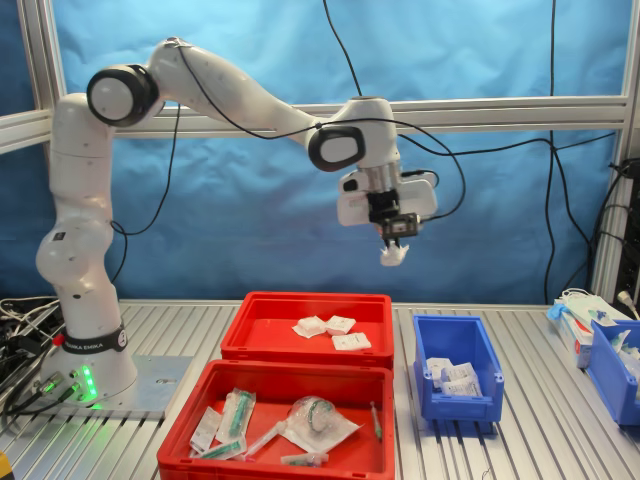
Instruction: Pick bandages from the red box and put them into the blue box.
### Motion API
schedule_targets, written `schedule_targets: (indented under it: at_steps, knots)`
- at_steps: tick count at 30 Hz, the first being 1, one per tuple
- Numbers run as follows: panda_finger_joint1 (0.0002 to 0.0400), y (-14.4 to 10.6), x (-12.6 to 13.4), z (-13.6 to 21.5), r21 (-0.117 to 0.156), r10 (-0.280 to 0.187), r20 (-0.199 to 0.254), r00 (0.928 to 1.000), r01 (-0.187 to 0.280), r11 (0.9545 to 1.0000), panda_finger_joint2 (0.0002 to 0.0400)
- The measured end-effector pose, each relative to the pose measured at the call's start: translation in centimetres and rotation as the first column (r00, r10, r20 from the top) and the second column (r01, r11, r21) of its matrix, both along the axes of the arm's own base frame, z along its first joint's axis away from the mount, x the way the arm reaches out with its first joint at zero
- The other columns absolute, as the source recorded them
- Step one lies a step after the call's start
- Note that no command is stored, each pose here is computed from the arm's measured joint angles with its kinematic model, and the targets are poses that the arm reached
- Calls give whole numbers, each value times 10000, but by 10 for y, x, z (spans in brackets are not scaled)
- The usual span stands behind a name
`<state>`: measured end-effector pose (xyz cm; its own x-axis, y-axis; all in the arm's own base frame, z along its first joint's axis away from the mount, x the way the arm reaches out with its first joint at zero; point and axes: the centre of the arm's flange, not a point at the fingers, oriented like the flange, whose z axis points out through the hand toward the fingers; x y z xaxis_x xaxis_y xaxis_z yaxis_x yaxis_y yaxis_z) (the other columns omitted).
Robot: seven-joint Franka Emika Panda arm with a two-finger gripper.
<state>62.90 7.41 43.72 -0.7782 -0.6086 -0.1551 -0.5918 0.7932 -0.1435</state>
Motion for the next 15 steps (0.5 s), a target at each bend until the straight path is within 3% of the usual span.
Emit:
schedule_targets:
  at_steps: [15]
  knots:
    - [53,-22,81,-39,-393,-540,268,9982,550,9977,53]
